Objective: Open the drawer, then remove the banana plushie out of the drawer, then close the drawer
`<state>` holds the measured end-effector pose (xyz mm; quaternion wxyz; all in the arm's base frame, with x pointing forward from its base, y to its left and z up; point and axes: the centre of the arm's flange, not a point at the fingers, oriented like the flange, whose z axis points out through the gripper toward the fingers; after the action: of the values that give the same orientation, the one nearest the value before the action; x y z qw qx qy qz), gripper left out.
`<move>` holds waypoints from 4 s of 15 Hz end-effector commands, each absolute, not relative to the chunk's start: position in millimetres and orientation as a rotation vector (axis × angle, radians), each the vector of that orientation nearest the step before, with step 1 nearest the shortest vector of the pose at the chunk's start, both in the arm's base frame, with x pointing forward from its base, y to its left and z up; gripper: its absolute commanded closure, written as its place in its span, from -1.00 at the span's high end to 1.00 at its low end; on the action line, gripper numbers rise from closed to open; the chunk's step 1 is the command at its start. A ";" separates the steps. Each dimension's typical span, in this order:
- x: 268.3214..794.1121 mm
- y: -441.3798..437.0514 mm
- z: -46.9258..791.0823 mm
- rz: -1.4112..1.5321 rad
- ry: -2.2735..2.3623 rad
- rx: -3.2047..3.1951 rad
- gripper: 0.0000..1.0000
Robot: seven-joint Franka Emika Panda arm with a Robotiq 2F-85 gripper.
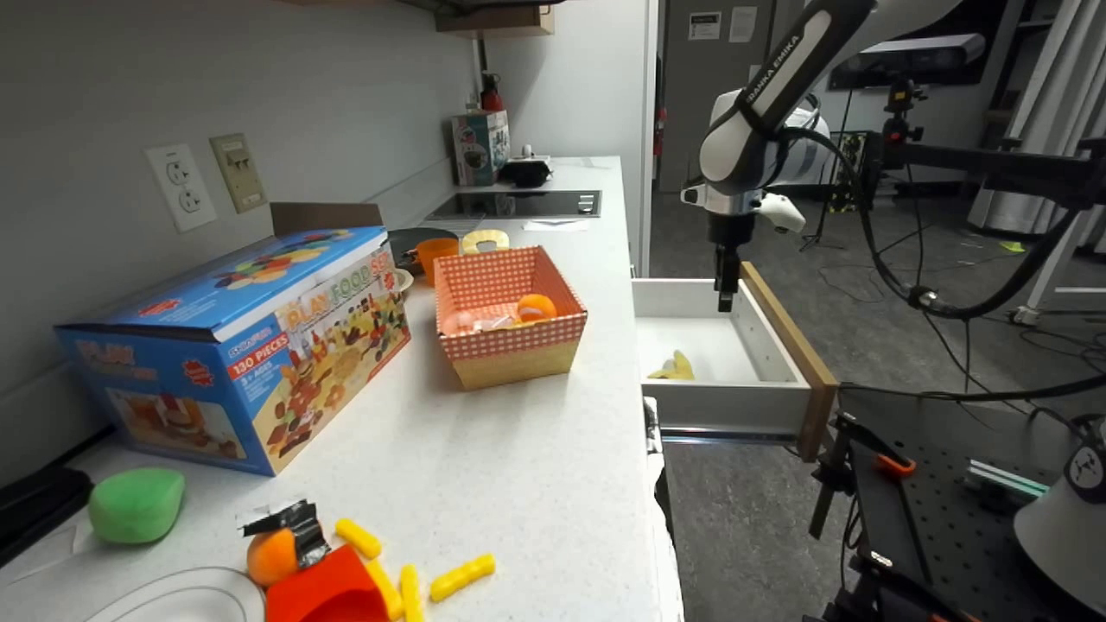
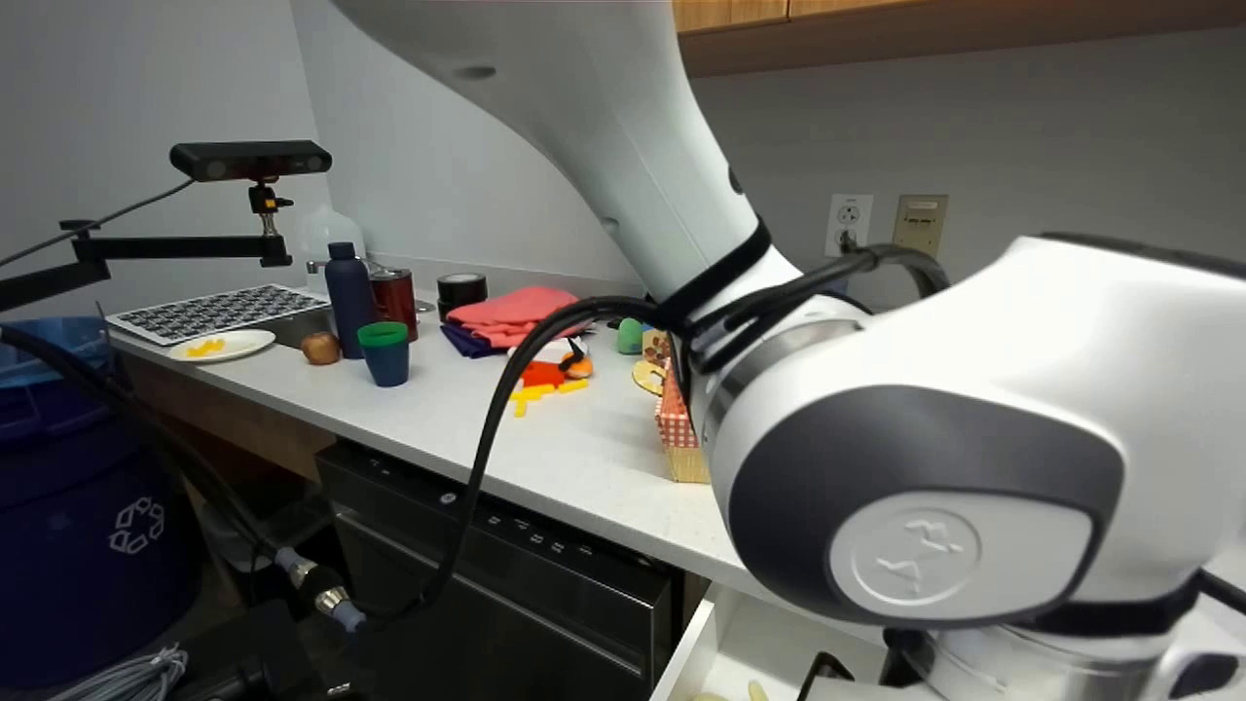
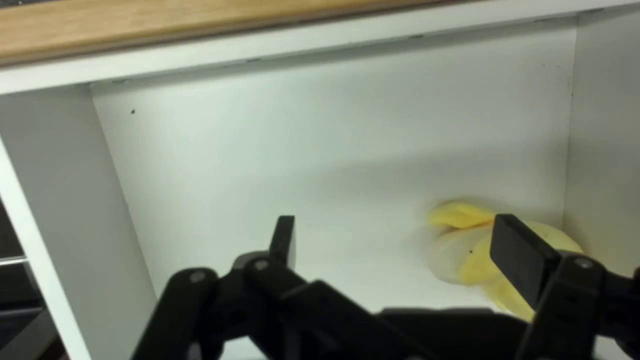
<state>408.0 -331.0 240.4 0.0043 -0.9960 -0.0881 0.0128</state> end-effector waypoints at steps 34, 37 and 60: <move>480.2 -294.8 113.1 -0.006 -0.278 -2.817 1.00; 482.4 -292.4 107.7 0.032 -0.282 -2.778 0.99; 514.7 -267.7 314.5 -0.081 -0.516 -3.160 -0.93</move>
<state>507.0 -293.9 263.2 0.0183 -0.9901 -0.1392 0.0010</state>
